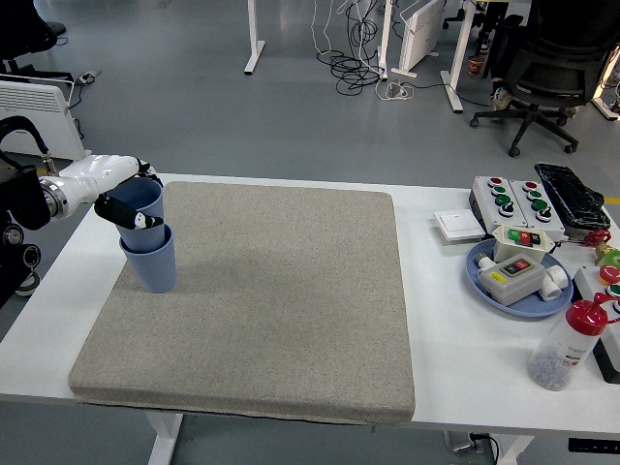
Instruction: Push cup pick cup insert cup
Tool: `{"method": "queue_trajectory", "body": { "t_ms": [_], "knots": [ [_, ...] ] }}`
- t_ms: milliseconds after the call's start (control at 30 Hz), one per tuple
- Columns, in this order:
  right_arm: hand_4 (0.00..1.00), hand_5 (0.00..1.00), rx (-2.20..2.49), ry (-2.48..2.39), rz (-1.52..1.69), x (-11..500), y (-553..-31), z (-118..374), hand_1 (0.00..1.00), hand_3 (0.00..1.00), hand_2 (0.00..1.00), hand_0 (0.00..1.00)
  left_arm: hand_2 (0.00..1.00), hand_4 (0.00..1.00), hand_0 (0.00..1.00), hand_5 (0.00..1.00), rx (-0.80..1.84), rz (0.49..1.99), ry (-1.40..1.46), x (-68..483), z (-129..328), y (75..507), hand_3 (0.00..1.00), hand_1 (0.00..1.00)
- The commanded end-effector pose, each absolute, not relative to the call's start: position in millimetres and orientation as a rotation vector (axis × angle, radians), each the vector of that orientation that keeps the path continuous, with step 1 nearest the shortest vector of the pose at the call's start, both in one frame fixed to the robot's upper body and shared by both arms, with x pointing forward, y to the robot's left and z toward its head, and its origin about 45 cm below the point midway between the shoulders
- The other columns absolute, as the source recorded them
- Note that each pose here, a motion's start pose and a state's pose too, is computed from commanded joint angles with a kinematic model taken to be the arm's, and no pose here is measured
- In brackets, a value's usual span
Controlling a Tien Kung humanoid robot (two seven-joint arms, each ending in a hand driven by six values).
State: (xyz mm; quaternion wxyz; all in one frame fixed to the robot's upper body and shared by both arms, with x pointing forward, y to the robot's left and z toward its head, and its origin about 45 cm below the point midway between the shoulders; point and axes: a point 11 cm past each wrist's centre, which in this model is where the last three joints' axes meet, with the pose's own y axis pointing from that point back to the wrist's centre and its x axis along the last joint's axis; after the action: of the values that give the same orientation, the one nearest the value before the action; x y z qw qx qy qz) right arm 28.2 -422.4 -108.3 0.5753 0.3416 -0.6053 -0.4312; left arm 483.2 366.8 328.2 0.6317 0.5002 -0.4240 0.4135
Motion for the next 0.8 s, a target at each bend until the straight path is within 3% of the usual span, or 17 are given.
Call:
{"method": "queue_trajectory", "body": {
  "t_ms": [167, 200, 367, 400, 533, 567, 733, 767, 800],
  "knots": [
    [0.093, 0.486, 0.8, -1.418, -1.01, 28, -422, -108, 0.615, 0.57, 0.645, 0.688, 0.678, 0.687, 0.368, 0.153, 1.137, 0.952, -0.967, 483, 321, 368, 0.541, 0.588],
    [0.093, 0.486, 0.8, -1.418, -1.01, 29, -422, -108, 0.615, 0.57, 0.645, 0.688, 0.833, 0.844, 0.513, 0.331, 1.142, 0.952, -0.964, 483, 318, 369, 0.794, 0.725],
    [0.093, 0.484, 0.801, -1.418, -1.01, 29, -423, -108, 0.614, 0.57, 0.645, 0.688, 0.833, 0.844, 0.513, 0.331, 1.174, 0.947, -0.937, 483, 310, 372, 0.794, 0.725],
    [0.093, 0.484, 0.801, -1.418, -1.01, 29, -423, -108, 0.614, 0.57, 0.645, 0.688, 0.998, 0.937, 0.917, 0.451, 1.178, 0.946, -0.933, 483, 309, 372, 0.998, 0.956],
    [0.093, 0.484, 0.801, -1.418, -1.01, 28, -422, -108, 0.614, 0.57, 0.645, 0.688, 0.998, 0.937, 0.917, 0.451, 1.201, 0.946, -0.899, 482, 300, 374, 0.998, 0.956],
    [0.093, 0.484, 0.801, -1.418, -1.01, 28, -422, -108, 0.614, 0.57, 0.643, 0.688, 0.998, 0.979, 0.998, 0.503, 1.201, 0.95, -0.894, 482, 298, 375, 0.998, 0.998],
    [0.093, 0.484, 0.8, -1.416, -1.011, 27, -422, -109, 0.614, 0.57, 0.643, 0.688, 0.998, 0.979, 0.998, 0.503, 1.17, 0.976, -0.882, 482, 294, 375, 0.998, 0.998],
    [0.093, 0.486, 0.8, -1.416, -1.011, 27, -422, -109, 0.613, 0.57, 0.643, 0.687, 0.998, 0.998, 0.998, 0.595, 1.155, 0.986, -0.881, 481, 294, 375, 0.998, 0.998],
    [0.093, 0.486, 0.8, -1.415, -1.011, 27, -422, -109, 0.613, 0.57, 0.643, 0.687, 0.998, 0.998, 0.998, 0.595, 1.125, 1.005, -0.878, 481, 296, 374, 0.998, 0.998]
  ]
}}
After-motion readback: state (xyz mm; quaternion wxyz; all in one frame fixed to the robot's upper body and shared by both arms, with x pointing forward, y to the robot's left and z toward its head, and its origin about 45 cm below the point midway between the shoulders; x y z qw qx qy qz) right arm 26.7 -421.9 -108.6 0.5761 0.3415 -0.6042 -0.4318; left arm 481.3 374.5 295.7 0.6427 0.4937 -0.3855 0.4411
